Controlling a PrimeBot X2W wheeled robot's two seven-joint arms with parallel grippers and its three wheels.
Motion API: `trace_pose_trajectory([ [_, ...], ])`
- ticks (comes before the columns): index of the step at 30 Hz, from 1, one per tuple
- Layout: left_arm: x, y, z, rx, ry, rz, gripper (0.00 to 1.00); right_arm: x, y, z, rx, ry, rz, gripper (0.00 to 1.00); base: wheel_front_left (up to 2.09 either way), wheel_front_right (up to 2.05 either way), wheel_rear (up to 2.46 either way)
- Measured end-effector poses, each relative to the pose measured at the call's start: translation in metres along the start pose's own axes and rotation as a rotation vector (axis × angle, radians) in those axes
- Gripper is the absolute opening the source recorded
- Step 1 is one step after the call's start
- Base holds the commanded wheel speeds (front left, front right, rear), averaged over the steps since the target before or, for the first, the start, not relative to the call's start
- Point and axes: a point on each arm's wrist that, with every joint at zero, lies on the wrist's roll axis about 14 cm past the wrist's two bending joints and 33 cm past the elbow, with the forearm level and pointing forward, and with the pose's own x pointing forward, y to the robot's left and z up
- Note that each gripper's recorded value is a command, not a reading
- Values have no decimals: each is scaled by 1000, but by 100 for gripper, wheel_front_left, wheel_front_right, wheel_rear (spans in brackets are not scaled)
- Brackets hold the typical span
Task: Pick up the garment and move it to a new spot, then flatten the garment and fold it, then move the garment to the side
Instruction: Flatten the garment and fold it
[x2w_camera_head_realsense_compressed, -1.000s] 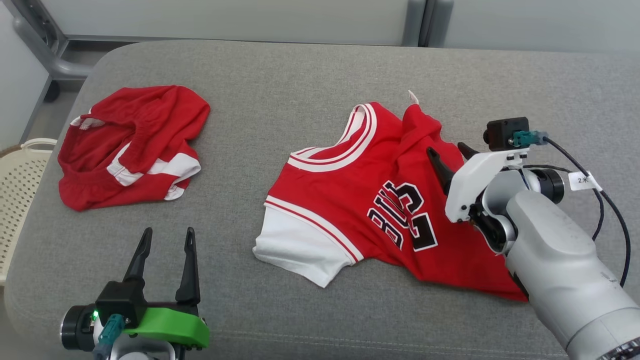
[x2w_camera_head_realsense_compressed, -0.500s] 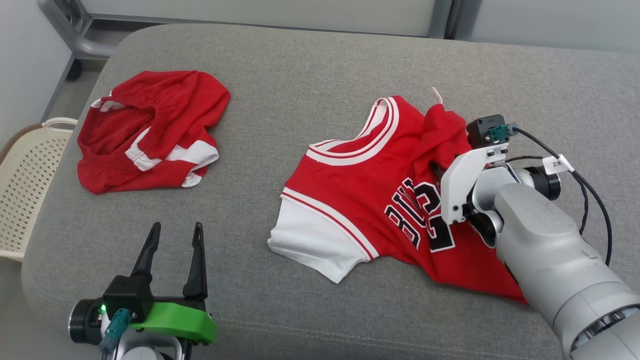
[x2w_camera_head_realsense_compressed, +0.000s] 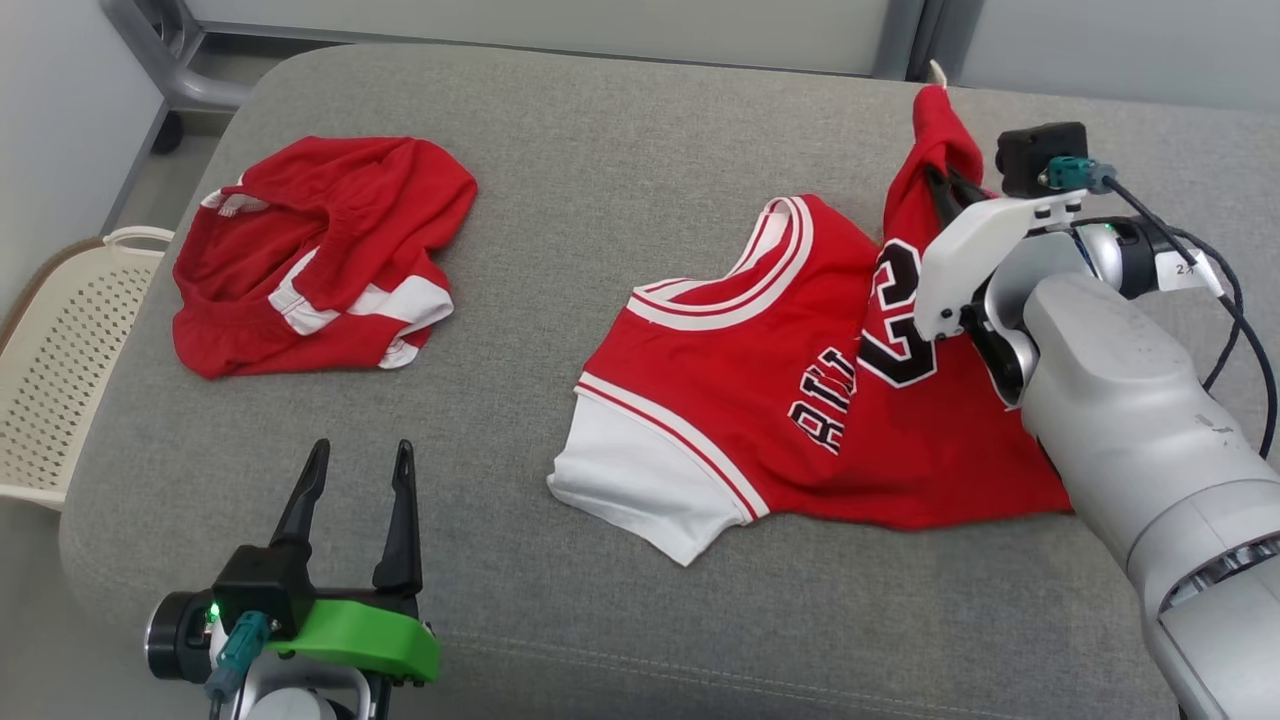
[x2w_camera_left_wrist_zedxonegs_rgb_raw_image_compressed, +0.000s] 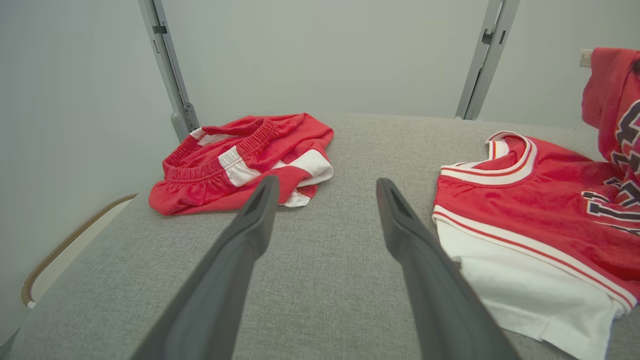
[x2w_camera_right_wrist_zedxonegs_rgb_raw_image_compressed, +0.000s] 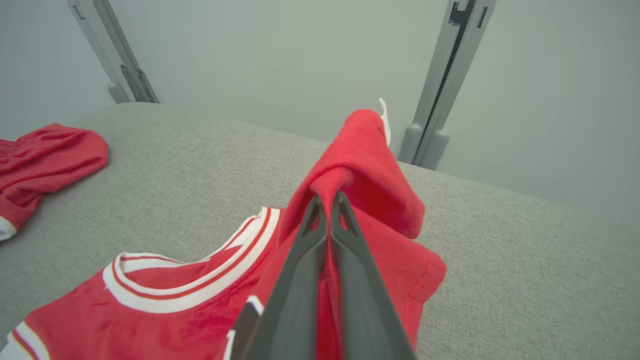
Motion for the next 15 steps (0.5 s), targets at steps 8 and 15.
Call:
trace_pose_trajectory([
  [8,-5,6,-2,-2,7,19,100,9,2,10,10,-50,-4,0,0,0,0],
  [15,-4,8,-5,-2,18,26,100,9,19,-6,32,-31,21,100,0,0,0],
])
